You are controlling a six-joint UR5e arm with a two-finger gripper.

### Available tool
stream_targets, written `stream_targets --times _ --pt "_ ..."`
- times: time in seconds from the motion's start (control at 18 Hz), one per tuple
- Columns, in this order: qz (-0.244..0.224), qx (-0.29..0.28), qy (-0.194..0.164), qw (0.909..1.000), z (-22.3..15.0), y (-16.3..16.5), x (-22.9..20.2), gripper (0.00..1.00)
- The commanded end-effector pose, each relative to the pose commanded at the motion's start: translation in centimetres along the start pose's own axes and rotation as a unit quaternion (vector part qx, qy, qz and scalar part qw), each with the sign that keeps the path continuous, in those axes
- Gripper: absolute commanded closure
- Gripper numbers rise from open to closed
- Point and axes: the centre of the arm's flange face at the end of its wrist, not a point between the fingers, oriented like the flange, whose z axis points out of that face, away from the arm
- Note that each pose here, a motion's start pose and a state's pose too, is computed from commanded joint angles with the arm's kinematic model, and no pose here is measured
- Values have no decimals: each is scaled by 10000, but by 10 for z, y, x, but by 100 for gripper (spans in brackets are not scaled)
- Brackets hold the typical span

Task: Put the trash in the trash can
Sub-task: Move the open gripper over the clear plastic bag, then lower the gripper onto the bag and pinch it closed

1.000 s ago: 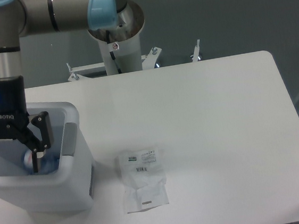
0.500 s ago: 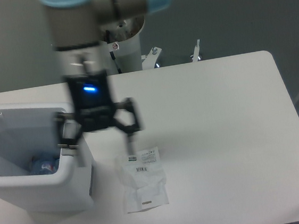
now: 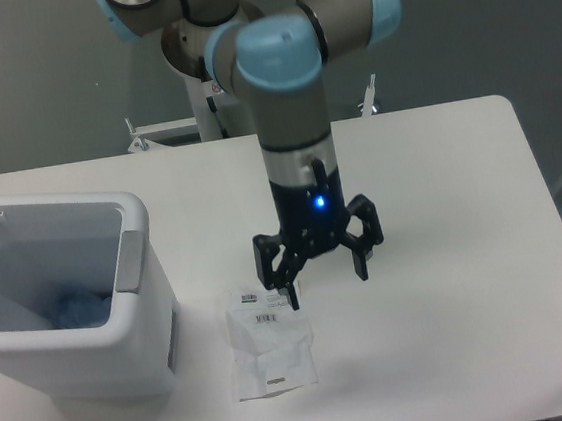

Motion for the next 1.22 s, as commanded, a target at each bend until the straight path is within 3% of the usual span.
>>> stream_targets --times 0.22,0.5,0.78,1.22 --pt "-179 -243 54 9995 22 13 8 0" --pt "-1110 -635 84 9918 53 25 33 0" --pt "-1401 -1173 49 9831 81 42 51 0" --pt "-1433 -1663 -32 9756 148 61 78 0"
